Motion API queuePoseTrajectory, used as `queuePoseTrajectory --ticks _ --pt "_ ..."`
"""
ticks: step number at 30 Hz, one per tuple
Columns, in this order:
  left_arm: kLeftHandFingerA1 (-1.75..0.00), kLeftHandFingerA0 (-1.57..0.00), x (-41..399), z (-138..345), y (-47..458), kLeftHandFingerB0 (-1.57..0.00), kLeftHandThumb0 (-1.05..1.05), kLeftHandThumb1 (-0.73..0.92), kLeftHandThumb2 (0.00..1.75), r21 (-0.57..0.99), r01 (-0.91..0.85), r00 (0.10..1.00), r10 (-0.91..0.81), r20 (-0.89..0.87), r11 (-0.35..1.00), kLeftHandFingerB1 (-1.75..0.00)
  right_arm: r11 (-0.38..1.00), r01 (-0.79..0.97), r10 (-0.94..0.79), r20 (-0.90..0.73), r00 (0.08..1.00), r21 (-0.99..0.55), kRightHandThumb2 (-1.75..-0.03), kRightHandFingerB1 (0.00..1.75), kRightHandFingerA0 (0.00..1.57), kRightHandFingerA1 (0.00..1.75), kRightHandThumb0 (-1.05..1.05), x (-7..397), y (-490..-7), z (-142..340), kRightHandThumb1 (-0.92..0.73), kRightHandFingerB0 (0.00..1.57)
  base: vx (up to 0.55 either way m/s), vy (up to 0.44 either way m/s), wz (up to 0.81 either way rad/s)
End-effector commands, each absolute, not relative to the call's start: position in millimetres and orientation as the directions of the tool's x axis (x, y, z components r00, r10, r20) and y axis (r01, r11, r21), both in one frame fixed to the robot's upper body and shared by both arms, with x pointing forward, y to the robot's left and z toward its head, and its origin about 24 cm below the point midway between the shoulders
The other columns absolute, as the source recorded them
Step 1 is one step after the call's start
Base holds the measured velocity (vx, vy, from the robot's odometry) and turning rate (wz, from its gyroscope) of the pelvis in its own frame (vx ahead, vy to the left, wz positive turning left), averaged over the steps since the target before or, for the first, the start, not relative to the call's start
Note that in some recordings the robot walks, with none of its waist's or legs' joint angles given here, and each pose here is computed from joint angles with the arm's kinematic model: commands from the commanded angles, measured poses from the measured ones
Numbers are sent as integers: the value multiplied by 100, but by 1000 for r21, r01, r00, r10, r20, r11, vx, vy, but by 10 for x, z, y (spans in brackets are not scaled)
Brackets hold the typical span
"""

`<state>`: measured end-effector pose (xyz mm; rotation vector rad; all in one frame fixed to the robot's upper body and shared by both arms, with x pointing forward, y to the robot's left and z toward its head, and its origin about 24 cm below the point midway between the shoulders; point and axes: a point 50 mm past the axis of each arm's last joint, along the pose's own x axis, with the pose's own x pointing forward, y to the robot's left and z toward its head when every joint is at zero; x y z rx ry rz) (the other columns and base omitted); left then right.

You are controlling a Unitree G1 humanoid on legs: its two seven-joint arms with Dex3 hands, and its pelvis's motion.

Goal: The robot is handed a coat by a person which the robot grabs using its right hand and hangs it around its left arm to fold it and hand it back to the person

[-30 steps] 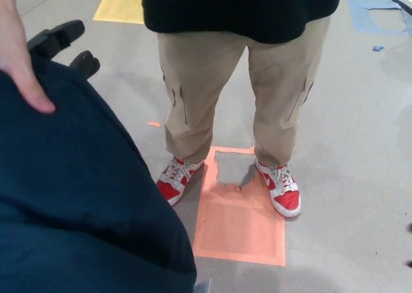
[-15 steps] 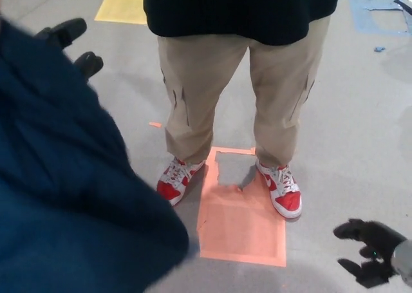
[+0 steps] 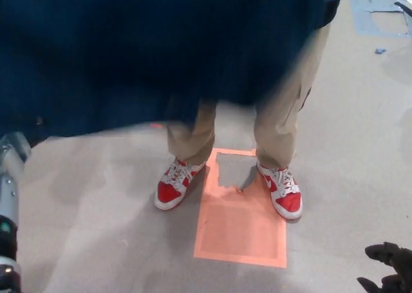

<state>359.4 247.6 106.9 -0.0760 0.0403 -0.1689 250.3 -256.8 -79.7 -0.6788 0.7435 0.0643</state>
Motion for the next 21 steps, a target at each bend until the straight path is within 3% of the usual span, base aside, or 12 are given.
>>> queuePoseTrajectory --ticks 1,6,7,10,11,13,16,18,21 --pt "-37 -34 3485 883 2556 -26 -48 64 59 -97 152 985 -159 -73 984 -34 801 -254 -199 -641 741 -542 -62 30 31 35 -46 2384 -2612 -862 -73 23 0 0 0" --pt "-36 -32 3292 553 2699 -29 -46 67 60 -70 118 977 -128 -170 991 -34 806 -247 -194 -633 749 -539 -63 30 29 34 -46 2420 -2610 -838 -73 23 0 0 0" --pt "-44 -26 3197 424 2751 -20 -47 66 74 -69 115 971 -126 -201 991 -40 812 -242 -189 -632 752 -532 -62 31 29 35 -44 2404 -2615 -843 -73 23 0 0 0" --pt "-44 -24 2999 187 2856 -16 -46 68 75 -97 102 960 -123 -251 990 -40 826 -227 -184 -627 757 -516 -62 31 29 34 -43 2391 -2618 -845 -73 23 0 0 0" --pt "-44 -28 2900 72 2913 -22 -43 68 73 -97 55 955 -80 -285 994 -41 832 -216 -181 -618 765 -510 -62 31 28 34 -41 2428 -2609 -821 -74 23 0 0 0" --pt "-43 -25 2683 -125 3049 -21 -46 71 74 57 32 933 -10 -359 998 -40 843 -178 -192 -594 781 -507 -62 32 30 35 -39 2522 -2556 -771 -74 26 0 0 0" --pt "-41 -23 2399 -352 3184 -19 -40 73 72 26 -39 904 46 -425 999 -39 850 -164 -197 -591 782 -501 -62 32 32 35 -40 2510 -2511 -794 -73 27 0 0 0" --pt "-37 -27 2066 -554 3314 -34 -35 76 62 32 -118 860 118 -497 992 -39 852 -138 -215 -578 787 -505 -61 33 37 37 -41 2455 -2463 -842 -73 30 0 0 0" --pt "-36 -26 1756 -727 3386 -35 -40 76 62 64 -186 809 190 -557 980 -40 845 -161 -220 -604 766 -511 -64 33 34 36 -41 2287 -2451 -960 -74 29 0 0 0"
